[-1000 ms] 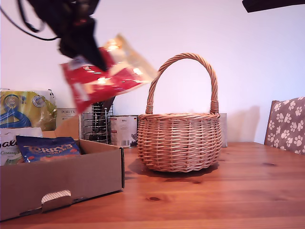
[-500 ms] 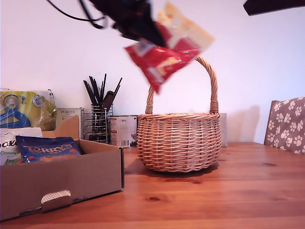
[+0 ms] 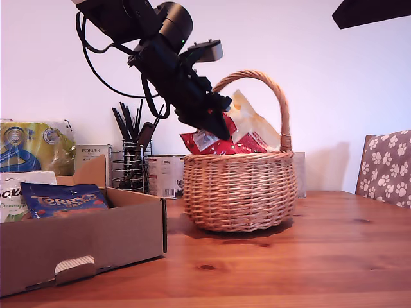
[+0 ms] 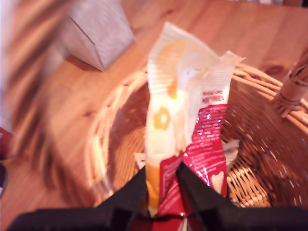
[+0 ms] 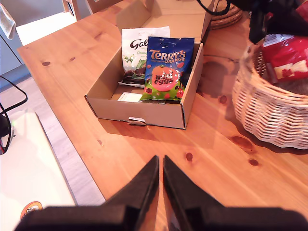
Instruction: Move the bags of Easter eggs from the cardboard box on the left into the woven basket on the right side.
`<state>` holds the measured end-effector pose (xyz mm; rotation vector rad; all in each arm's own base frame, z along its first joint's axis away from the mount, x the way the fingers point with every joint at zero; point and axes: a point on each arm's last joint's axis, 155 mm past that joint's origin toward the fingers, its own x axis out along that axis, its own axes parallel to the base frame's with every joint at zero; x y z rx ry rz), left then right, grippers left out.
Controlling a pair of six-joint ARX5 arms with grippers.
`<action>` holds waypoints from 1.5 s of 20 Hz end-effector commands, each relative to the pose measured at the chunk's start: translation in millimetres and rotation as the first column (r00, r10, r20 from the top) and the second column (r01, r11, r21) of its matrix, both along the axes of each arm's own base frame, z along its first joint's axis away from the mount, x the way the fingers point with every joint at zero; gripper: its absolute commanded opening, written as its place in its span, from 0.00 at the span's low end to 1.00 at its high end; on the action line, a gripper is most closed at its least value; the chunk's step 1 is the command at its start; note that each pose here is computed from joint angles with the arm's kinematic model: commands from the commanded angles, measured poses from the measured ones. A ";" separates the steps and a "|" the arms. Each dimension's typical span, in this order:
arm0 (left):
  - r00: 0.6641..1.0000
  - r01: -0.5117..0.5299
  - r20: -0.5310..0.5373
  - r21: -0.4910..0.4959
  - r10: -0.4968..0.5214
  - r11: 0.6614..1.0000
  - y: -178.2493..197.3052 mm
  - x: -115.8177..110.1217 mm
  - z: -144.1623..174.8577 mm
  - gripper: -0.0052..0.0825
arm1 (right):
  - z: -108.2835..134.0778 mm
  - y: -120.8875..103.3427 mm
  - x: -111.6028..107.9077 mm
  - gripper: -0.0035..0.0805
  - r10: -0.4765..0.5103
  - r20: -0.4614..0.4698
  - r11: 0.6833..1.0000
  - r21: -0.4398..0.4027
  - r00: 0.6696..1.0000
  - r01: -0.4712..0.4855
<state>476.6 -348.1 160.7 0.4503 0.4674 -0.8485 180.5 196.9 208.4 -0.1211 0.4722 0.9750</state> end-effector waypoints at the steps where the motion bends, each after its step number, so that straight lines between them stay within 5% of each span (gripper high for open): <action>1: 0.999 -0.005 -0.051 0.008 0.006 1.000 -1.0 -5.1 -16.1 0.04 | 2.2 0.5 0.1 0.03 0.003 0.009 1.000 0.002 1.000 -0.003; 5: 0.996 0.025 -0.082 0.004 -0.025 1.000 -8.6 -15.8 -20.3 0.23 | 2.3 0.5 0.1 0.03 0.005 0.012 1.000 0.000 1.000 -0.005; 10: 0.986 0.074 -0.142 -0.077 -0.085 0.994 -22.0 -29.1 -16.6 0.24 | 2.3 0.5 0.1 0.03 0.005 0.012 1.000 0.000 1.000 -0.005; 14: 0.999 -0.018 -0.028 -0.030 0.017 0.999 -9.8 -3.0 -7.3 0.60 | 2.3 0.5 0.1 0.03 0.005 0.012 1.000 0.000 1.000 -0.005; 15: 1.000 -0.007 0.024 -0.016 0.008 1.000 -9.8 2.1 -1.8 0.63 | 2.3 0.5 0.1 0.03 0.005 0.012 1.000 0.000 1.000 -0.005; 19: 0.988 -0.073 0.141 0.024 0.069 0.997 -0.4 21.0 11.6 0.62 | 1.6 0.3 -0.2 0.03 0.005 0.009 1.000 -0.002 1.000 -0.005; 21: 0.980 -0.133 0.156 0.060 0.123 0.989 7.7 24.9 9.1 0.50 | 1.2 0.2 -0.4 0.03 0.005 0.007 1.000 -0.003 1.000 -0.005; 24: 0.981 -0.157 0.130 0.118 0.141 0.981 13.5 17.3 0.0 0.29 | 0.9 0.1 -0.5 0.03 0.005 0.006 1.000 -0.003 1.000 -0.005; 30: 0.999 -0.047 0.000 0.042 0.047 0.998 -12.8 -9.4 -10.3 0.27 | 1.0 0.2 -0.5 0.03 0.005 0.007 1.000 -0.003 1.000 -0.005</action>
